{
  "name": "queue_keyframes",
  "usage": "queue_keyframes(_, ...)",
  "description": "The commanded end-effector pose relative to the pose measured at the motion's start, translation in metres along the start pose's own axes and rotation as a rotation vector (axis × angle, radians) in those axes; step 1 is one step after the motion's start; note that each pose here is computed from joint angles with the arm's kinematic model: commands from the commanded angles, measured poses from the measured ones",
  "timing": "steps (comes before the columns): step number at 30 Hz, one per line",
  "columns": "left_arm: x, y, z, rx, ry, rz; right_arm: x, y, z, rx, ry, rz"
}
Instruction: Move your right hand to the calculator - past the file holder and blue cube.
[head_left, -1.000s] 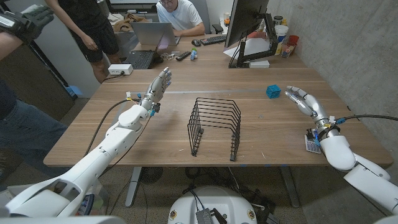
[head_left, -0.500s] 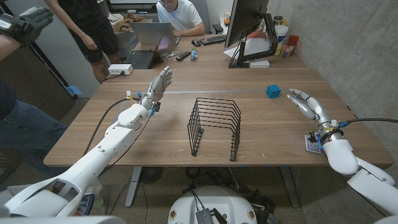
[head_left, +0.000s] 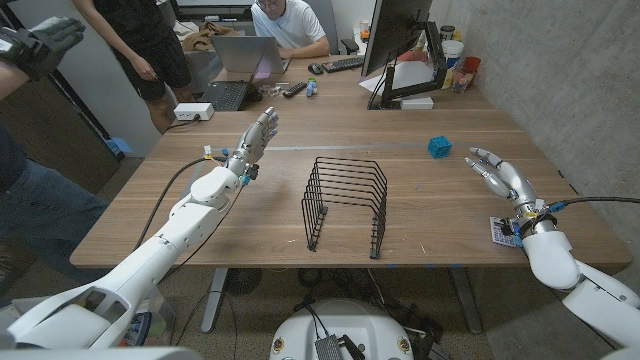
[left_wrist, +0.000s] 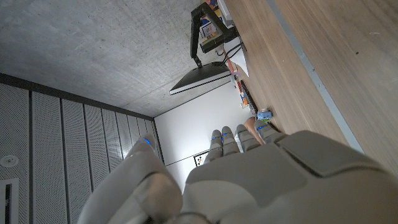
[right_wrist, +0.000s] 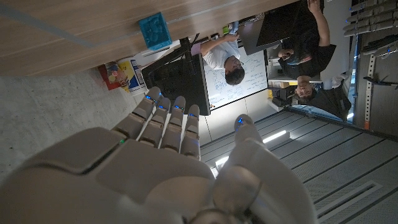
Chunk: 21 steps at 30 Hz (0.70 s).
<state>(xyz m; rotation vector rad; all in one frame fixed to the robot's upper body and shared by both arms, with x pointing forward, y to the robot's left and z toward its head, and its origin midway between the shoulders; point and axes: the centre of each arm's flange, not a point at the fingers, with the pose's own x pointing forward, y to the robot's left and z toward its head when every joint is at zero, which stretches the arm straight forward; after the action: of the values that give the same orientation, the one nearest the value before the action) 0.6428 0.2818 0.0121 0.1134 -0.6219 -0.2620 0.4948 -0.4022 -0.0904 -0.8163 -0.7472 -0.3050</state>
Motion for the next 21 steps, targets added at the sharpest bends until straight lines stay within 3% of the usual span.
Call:
queue_keyframes(1, 0.0, 0.002, -0.003, -0.002, 0.006, 0.001, -0.014, 0.0, -0.004, -0.027, 0.024, -0.009)
queue_keyframes(21, 0.0, 0.004, 0.001, 0.011, 0.008, -0.005, -0.029, 0.005, -0.004, -0.079, 0.043, -0.016)
